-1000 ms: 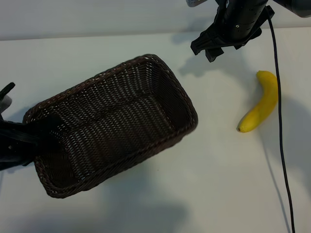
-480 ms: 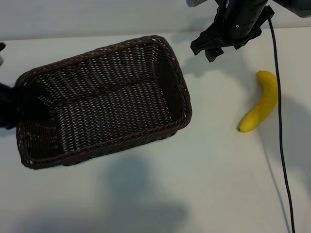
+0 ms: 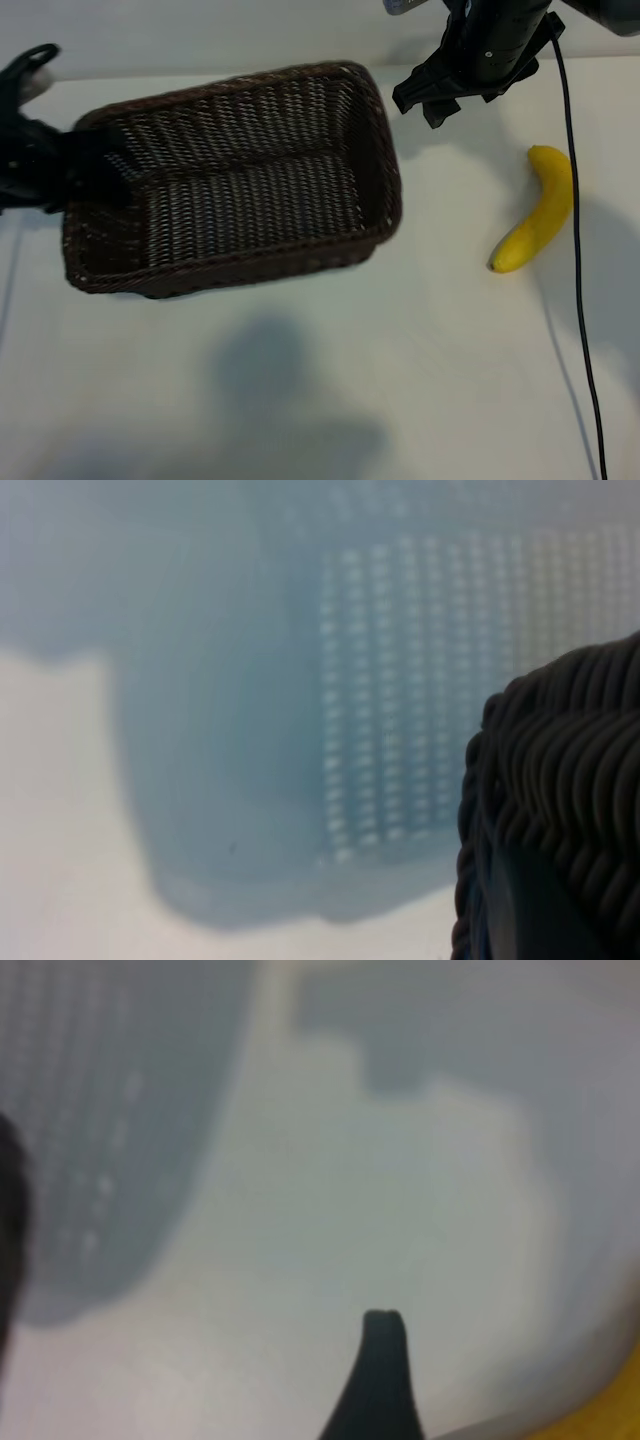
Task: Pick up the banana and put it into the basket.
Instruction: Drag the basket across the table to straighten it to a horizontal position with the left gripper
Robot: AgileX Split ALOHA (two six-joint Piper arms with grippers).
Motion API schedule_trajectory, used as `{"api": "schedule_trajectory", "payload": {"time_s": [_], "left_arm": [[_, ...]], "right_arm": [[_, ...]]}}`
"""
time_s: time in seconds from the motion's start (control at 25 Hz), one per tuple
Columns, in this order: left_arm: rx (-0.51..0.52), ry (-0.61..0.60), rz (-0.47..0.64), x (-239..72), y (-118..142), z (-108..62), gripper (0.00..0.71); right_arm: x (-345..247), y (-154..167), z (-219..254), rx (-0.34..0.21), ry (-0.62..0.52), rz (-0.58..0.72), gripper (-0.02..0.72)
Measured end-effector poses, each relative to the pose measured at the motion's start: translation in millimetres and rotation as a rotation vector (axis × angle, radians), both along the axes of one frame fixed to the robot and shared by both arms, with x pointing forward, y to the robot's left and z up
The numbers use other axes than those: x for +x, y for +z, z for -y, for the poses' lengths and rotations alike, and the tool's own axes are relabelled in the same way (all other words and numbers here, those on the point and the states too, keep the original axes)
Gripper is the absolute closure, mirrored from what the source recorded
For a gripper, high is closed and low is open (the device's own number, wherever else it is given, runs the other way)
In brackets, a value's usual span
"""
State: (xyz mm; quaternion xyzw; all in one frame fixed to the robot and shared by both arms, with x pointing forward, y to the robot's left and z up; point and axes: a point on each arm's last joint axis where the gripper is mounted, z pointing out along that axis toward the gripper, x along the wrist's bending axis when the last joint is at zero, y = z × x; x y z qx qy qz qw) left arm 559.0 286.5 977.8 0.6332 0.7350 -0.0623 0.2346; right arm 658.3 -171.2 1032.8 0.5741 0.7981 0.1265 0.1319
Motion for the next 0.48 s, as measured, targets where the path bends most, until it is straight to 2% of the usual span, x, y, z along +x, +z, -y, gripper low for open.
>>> {"api": "schedule_trajectory", "payload": {"time_s": [0.24, 0.48], "left_arm": [[0.027, -0.081, -0.029, 24.6, -14.9, 23.2, 0.559], [0.046, -0.090, -0.063, 40.7, -31.1, 29.5, 0.559]], "right_arm": [[-0.1, 0.0, 0.0, 0.000, -0.001, -0.001, 0.109], [-0.1, 0.0, 0.0, 0.000, -0.001, -0.001, 0.109]]}}
